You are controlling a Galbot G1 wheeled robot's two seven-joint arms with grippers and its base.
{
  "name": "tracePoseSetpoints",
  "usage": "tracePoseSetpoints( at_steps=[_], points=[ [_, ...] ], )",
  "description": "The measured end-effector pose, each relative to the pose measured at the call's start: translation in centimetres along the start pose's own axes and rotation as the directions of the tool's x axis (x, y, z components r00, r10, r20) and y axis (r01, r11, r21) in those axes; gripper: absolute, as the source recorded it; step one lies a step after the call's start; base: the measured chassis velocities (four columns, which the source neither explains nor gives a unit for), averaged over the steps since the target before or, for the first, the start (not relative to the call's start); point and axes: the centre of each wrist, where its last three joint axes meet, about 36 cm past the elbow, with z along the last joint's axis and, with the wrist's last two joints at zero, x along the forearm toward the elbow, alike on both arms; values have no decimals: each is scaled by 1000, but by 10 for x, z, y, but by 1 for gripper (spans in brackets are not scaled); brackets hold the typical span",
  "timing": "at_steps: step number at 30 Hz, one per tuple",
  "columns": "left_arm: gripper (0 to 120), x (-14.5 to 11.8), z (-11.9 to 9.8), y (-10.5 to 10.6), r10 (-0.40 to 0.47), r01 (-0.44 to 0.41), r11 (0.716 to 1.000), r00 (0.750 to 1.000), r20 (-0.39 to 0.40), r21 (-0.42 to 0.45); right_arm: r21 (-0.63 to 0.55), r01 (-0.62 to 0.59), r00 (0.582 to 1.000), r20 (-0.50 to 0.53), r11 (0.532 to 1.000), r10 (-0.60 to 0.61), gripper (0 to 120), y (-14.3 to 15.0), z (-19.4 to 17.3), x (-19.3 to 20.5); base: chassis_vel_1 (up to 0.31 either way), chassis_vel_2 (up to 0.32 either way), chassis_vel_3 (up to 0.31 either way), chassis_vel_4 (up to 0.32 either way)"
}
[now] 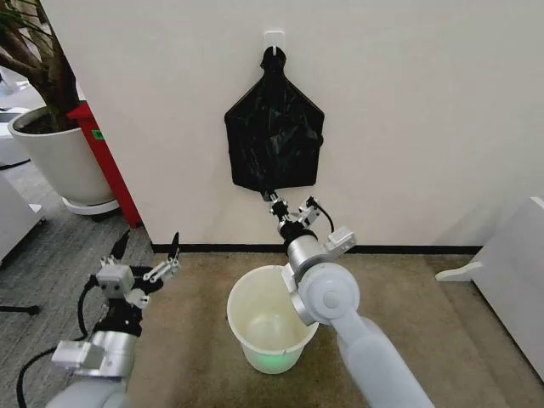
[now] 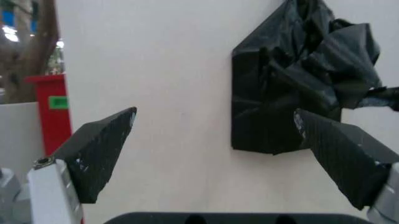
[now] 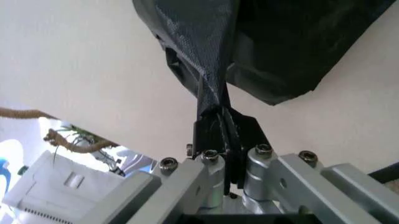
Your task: Place the garbage bag over the trash bin.
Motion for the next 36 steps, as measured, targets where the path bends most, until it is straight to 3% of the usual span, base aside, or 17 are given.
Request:
tracePoseSetpoints(
  at_steps=[8,13,18,24,26,29,31,32,33,35,36],
  points=[
    [100,-27,-9,12,73,-73,997,997,-18,-3,8,-41,999,-25,999,41,0,-12,14,1,0,0,0,0],
    [100,-35,-11,19,96,-97,995,995,-26,-22,124,-82,996,-17,989,84,0,-23,34,3,0,0,0,0],
    [100,-32,-10,20,81,-81,997,996,-29,-11,267,-60,998,7,962,60,16,-26,37,13,0,0,0,0],
    [100,-30,-9,19,64,-64,998,998,-25,4,451,9,1000,-8,892,-6,41,-18,24,43,0,0,0,0],
    [100,-30,-9,19,63,-62,998,998,-25,5,483,19,1000,-7,875,-18,44,-19,21,46,0,0,0,0],
    [100,-28,-7,18,58,-58,998,998,-32,4,644,67,996,4,762,-92,57,-21,5,51,0,0,0,0],
    [100,-25,-6,18,54,-54,999,998,-37,0,752,94,989,5,653,-149,66,-17,-11,46,0,0,0,0],
    [100,-25,-6,18,53,-53,999,998,-39,-3,787,97,986,7,609,-166,71,-14,-18,42,0,0,0,0],
    [100,-25,-6,18,53,-53,999,998,-39,-3,787,97,986,7,609,-166,71,-14,-18,42,0,0,0,0],
    [100,-23,-6,17,51,-51,999,998,-40,-8,864,78,984,15,498,-180,79,-3,-37,25,0,0,0,0],
    [100,-23,-6,17,51,-51,999,998,-39,-8,879,68,983,21,471,-181,82,0,-42,20,0,0,0,0]
  ],
)
